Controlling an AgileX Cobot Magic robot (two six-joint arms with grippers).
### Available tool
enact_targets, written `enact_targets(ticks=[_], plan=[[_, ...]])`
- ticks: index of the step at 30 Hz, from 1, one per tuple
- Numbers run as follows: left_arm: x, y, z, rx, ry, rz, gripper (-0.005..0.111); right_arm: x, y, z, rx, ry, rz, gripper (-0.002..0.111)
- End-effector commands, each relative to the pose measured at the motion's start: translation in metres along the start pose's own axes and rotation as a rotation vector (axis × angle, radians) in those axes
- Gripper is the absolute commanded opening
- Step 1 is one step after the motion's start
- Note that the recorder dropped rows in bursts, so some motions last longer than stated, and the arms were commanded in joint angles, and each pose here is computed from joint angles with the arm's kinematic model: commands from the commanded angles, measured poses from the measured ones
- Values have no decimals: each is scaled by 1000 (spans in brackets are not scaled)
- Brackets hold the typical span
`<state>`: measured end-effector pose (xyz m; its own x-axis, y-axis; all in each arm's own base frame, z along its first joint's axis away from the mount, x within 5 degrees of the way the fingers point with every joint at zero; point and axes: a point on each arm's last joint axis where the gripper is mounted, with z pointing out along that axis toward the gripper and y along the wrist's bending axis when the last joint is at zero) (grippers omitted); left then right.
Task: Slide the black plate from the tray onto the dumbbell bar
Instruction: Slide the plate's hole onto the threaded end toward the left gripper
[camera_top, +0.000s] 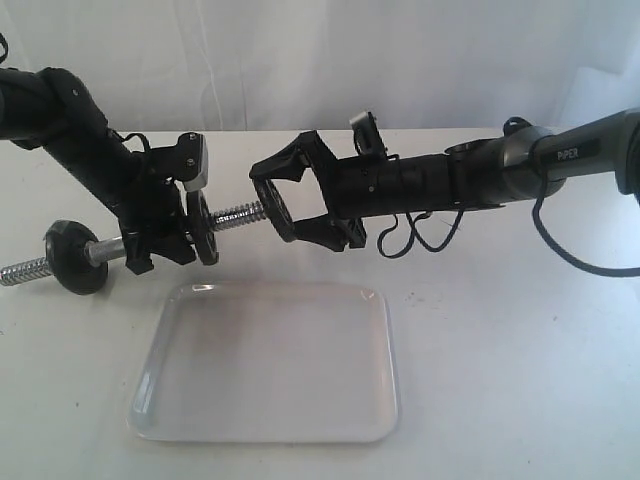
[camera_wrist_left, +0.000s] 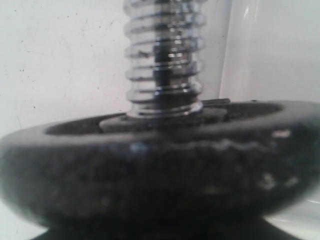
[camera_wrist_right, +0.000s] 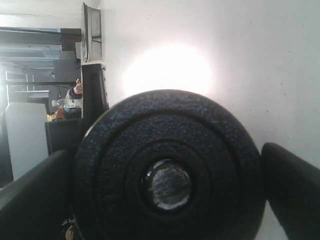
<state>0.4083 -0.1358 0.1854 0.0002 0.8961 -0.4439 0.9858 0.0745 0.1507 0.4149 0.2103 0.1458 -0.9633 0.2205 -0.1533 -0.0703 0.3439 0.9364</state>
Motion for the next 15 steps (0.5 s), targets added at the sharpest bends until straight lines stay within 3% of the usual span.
enact_targets(ticks=[1, 15], plan=[[-20, 2, -25, -57, -103, -37, 0, 4, 19, 4, -75, 15, 39, 0], [-20, 3, -25, -60, -105, -39, 0, 6, 19, 14, -16, -24, 173, 0]])
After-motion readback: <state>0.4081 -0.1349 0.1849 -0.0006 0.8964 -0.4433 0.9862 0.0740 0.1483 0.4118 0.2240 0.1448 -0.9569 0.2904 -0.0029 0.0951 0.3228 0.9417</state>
